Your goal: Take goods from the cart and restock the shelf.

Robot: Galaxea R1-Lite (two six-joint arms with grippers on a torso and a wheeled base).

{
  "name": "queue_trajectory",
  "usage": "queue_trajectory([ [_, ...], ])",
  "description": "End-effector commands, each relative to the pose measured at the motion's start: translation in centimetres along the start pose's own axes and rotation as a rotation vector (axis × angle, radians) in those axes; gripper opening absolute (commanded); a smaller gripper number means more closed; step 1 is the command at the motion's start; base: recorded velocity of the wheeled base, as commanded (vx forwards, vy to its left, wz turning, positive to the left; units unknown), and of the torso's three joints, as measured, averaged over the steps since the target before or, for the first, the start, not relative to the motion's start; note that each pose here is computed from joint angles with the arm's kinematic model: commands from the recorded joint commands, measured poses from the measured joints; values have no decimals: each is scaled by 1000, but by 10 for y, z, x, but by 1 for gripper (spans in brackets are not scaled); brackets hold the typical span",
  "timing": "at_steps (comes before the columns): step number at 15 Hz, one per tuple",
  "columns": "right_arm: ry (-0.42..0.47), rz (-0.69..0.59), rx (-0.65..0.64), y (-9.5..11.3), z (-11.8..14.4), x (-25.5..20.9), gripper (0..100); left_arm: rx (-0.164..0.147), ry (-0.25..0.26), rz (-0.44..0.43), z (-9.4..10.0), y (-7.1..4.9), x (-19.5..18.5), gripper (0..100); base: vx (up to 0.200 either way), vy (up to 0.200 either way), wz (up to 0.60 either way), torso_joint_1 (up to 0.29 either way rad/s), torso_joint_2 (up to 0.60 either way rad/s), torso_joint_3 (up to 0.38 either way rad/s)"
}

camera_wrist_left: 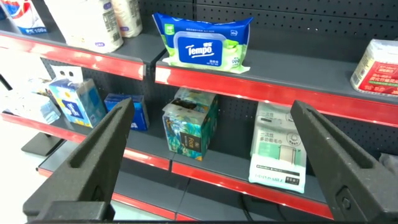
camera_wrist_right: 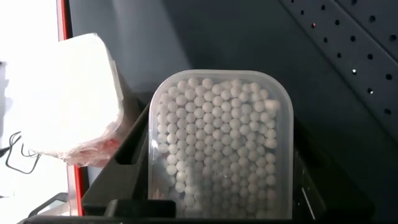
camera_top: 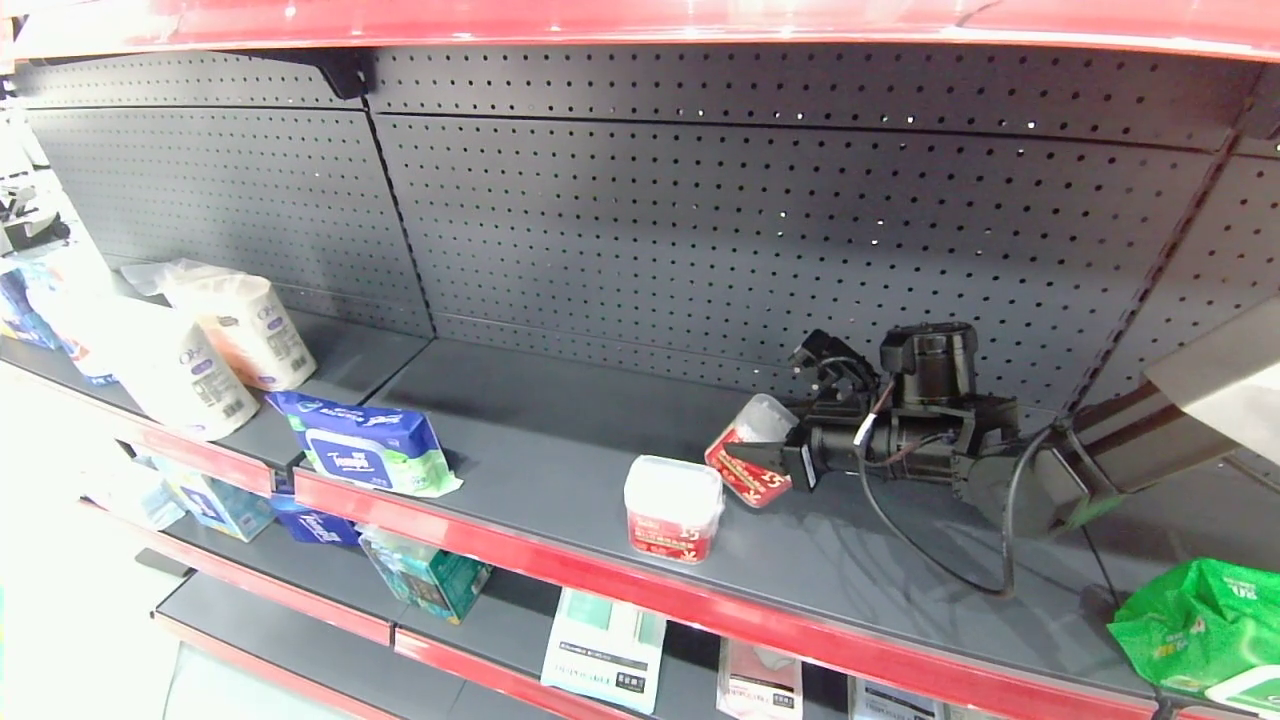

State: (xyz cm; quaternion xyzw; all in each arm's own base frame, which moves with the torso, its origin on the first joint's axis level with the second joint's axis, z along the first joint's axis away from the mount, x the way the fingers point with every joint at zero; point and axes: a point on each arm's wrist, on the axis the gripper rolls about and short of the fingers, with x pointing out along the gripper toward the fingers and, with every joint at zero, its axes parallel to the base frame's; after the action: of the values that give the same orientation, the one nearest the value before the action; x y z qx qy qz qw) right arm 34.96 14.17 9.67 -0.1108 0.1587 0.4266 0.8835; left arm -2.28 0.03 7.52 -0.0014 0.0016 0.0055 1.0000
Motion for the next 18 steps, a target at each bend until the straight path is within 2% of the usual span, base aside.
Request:
queue_trajectory([
  [1,-1,3,-1,1,1,0,0,0,1,1,0,0,0,100,0,0,0,0,0,0],
  [18,21,36,2,14,-4,3,0,0,1,0,0,0,0,100,0,0,0,0,0,0],
])
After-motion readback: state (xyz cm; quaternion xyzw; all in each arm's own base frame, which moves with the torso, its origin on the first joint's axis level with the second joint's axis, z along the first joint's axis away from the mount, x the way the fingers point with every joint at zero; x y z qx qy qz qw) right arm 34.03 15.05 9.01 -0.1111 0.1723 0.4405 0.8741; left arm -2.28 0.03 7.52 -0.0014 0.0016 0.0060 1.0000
